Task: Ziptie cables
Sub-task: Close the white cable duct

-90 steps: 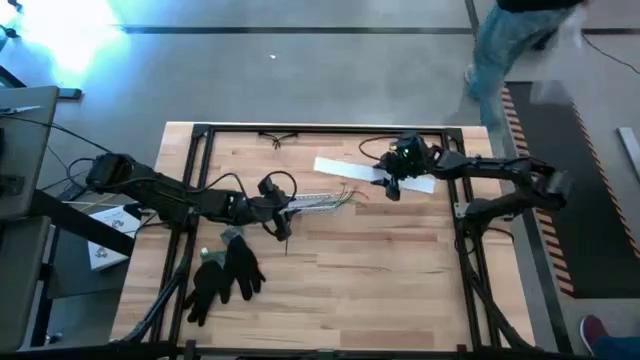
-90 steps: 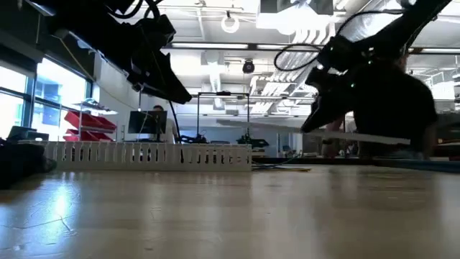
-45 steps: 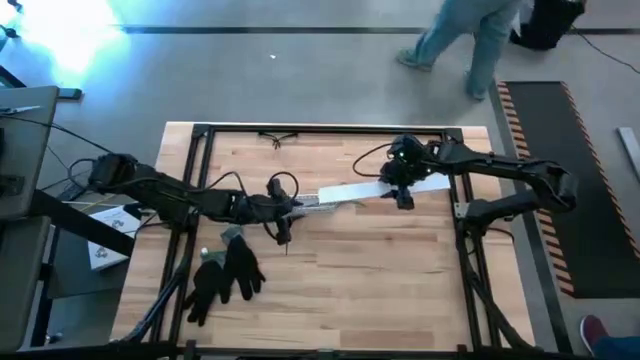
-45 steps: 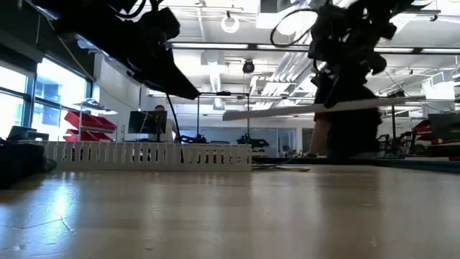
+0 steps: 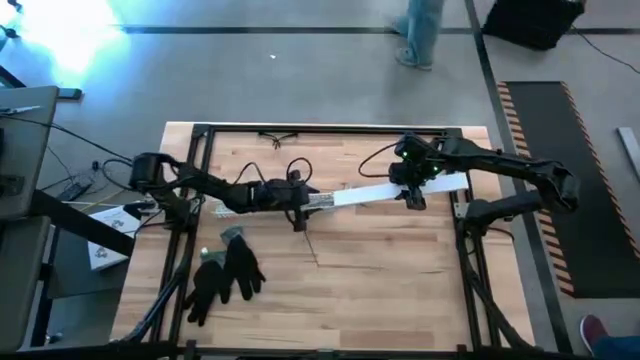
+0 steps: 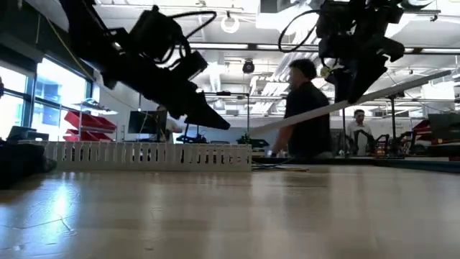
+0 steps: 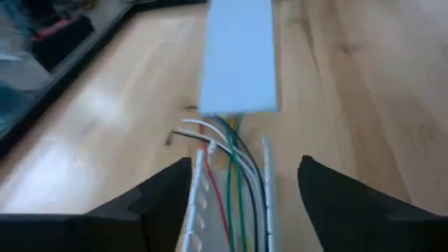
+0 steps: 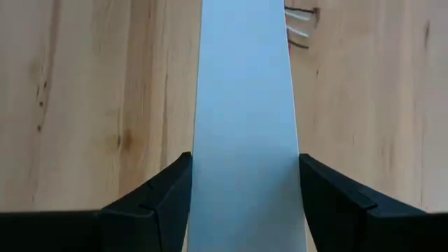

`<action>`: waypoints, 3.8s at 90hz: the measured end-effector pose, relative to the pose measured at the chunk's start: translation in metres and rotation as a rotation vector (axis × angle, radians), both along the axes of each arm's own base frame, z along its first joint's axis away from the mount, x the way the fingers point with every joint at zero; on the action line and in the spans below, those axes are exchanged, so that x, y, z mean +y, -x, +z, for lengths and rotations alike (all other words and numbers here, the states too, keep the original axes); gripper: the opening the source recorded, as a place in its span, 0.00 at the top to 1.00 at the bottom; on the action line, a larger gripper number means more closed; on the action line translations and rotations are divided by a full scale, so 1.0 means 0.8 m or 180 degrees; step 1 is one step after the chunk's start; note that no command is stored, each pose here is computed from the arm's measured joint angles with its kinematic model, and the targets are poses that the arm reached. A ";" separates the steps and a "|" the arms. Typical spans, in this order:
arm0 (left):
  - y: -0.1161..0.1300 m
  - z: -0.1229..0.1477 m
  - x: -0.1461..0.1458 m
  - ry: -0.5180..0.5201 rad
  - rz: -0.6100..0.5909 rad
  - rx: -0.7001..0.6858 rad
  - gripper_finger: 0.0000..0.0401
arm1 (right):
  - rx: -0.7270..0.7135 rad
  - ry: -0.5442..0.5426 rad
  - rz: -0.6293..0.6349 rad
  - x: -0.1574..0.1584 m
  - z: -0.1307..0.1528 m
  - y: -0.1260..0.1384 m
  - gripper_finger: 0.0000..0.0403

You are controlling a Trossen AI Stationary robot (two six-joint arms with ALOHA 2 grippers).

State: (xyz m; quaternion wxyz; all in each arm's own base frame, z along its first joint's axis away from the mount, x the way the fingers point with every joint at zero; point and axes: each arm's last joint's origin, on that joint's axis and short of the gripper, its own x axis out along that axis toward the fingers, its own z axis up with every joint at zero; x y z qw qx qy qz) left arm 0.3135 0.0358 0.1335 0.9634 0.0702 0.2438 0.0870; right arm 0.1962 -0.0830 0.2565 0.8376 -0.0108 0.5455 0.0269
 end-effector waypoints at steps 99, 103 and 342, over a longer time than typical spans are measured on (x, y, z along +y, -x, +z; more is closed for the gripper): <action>-0.038 -0.029 0.034 0.0018 -0.0057 0.0064 0.33 | -0.0377 0.0105 -0.0182 0.005 -0.029 0.012 0.50; -0.039 -0.029 0.034 0.0012 -0.0061 0.0021 0.33 | -0.0421 0.0124 -0.0183 0.006 -0.026 0.014 0.50; -0.037 -0.035 -0.028 0.0090 -0.0259 0.0599 0.58 | -0.1104 0.0201 0.0243 0.067 -0.143 0.003 0.31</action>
